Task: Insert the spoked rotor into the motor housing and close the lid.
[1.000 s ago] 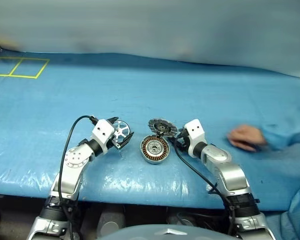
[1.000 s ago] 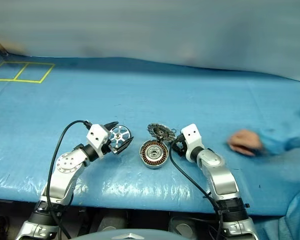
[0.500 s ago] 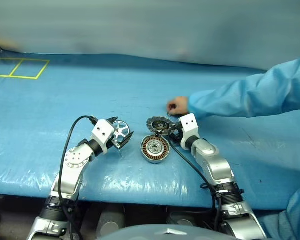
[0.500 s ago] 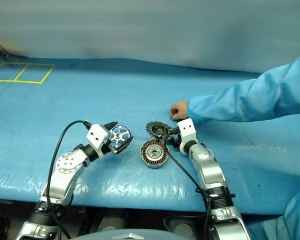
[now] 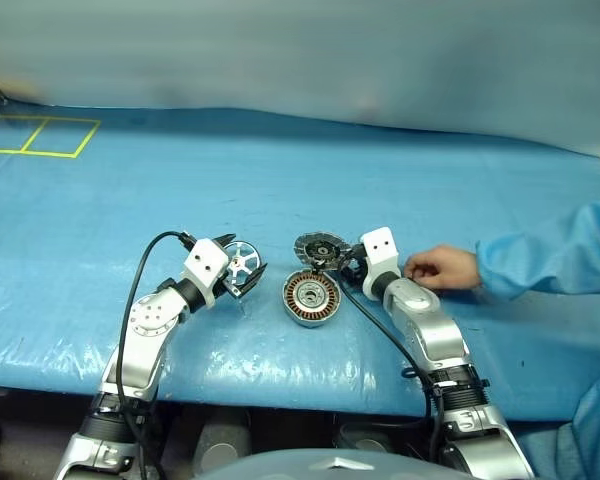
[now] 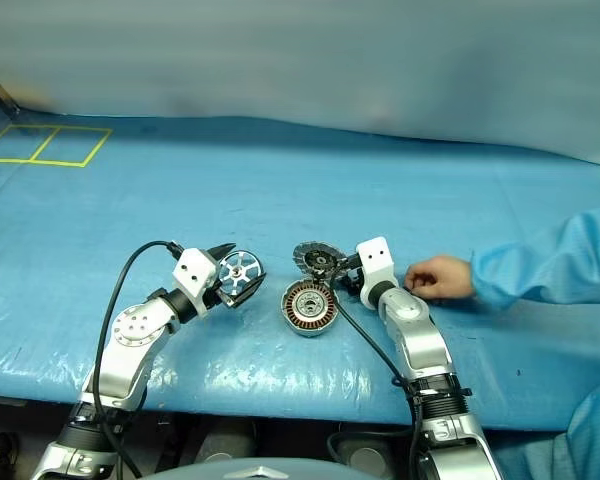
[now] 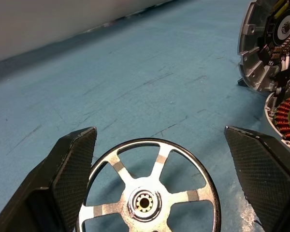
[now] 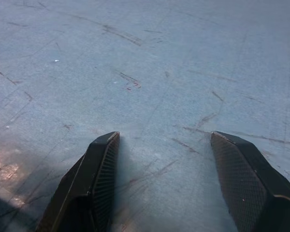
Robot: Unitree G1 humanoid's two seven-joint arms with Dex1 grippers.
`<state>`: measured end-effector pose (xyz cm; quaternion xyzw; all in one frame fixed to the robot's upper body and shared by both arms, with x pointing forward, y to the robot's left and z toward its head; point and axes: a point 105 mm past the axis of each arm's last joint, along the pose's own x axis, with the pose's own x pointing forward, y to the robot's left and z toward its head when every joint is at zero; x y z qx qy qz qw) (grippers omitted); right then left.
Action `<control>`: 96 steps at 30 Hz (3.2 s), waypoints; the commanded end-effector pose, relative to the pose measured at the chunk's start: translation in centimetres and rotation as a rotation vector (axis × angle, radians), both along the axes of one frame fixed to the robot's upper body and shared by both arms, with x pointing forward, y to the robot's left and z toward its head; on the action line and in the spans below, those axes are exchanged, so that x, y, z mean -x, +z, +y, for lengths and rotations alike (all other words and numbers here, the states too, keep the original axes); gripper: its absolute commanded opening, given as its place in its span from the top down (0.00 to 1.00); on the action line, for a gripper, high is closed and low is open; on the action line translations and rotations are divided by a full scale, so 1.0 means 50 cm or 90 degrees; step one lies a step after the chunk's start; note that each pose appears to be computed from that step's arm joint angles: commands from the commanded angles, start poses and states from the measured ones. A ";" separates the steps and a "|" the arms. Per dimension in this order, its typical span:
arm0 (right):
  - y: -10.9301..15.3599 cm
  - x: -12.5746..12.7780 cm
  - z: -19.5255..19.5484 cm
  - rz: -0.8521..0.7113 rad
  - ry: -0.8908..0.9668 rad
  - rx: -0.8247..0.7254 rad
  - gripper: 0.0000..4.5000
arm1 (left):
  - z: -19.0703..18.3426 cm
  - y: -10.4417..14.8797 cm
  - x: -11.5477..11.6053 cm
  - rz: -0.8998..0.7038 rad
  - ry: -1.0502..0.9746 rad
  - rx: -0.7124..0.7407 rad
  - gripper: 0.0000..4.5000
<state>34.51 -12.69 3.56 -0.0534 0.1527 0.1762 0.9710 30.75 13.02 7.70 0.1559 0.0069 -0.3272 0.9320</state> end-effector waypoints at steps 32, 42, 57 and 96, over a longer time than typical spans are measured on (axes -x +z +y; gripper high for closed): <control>0.004 0.202 -0.152 0.165 -0.243 -0.015 0.31 | -0.048 0.001 -0.003 -0.006 -0.056 0.013 0.00; -0.017 0.234 -0.151 0.225 -0.218 0.018 0.39 | -0.045 -0.003 0.000 -0.001 -0.052 0.012 0.00; 0.020 0.221 -0.081 0.177 -0.094 -0.037 0.85 | -0.041 -0.002 -0.004 -0.003 -0.045 0.011 0.00; 0.082 0.179 0.119 0.027 0.368 -0.015 0.85 | -0.032 0.003 0.009 0.002 -0.054 -0.002 0.00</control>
